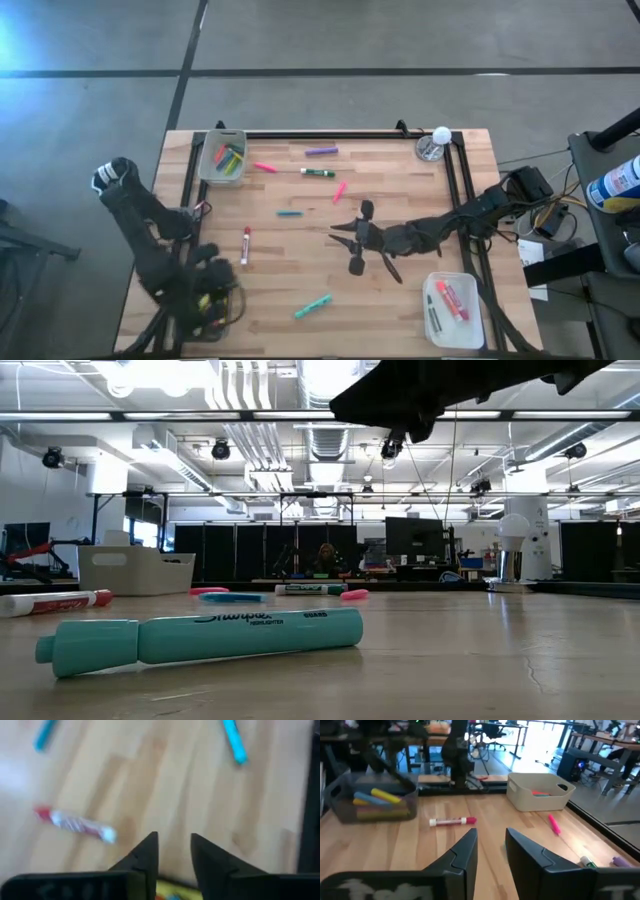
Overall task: Pick & Place Markers
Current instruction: Put the blue pen into the gray bin, then put the green marker pen into the white bin
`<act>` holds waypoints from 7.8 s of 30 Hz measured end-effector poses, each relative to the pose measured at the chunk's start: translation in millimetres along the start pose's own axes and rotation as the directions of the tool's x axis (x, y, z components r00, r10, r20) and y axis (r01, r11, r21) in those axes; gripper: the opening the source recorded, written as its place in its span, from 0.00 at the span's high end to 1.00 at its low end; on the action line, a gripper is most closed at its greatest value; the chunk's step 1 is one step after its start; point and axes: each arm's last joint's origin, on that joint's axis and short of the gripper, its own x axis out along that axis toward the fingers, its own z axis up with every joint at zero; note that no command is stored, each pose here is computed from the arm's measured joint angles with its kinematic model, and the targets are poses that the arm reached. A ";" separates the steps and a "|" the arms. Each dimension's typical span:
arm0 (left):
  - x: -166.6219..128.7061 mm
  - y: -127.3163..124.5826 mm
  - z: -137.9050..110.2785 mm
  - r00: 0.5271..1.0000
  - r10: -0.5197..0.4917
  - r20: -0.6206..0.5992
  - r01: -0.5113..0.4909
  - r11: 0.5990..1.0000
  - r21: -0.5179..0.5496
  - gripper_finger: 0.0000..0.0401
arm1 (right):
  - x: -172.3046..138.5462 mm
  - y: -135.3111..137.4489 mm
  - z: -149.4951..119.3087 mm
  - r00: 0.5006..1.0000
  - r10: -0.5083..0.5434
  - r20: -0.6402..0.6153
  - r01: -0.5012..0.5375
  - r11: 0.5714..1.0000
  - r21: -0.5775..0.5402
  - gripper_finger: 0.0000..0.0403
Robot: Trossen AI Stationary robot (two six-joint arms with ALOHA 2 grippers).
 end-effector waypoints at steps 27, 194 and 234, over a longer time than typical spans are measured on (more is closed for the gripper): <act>114.6 138.7 124.4 0.994 0.110 -0.017 -0.106 0.980 0.167 1.00 | -35.0 -19.0 -59.3 0.997 0.039 0.074 -0.049 0.988 0.146 0.97; 94.4 189.1 27.2 0.486 -0.205 0.850 0.033 0.976 0.217 0.99 | 158.7 -247.2 -57.4 0.524 0.002 -0.852 0.111 0.991 0.071 0.80; 96.3 189.5 26.2 0.504 -0.198 0.840 0.030 0.977 0.213 0.99 | -60.3 -72.1 125.4 0.389 0.152 -0.908 0.467 0.817 0.337 0.83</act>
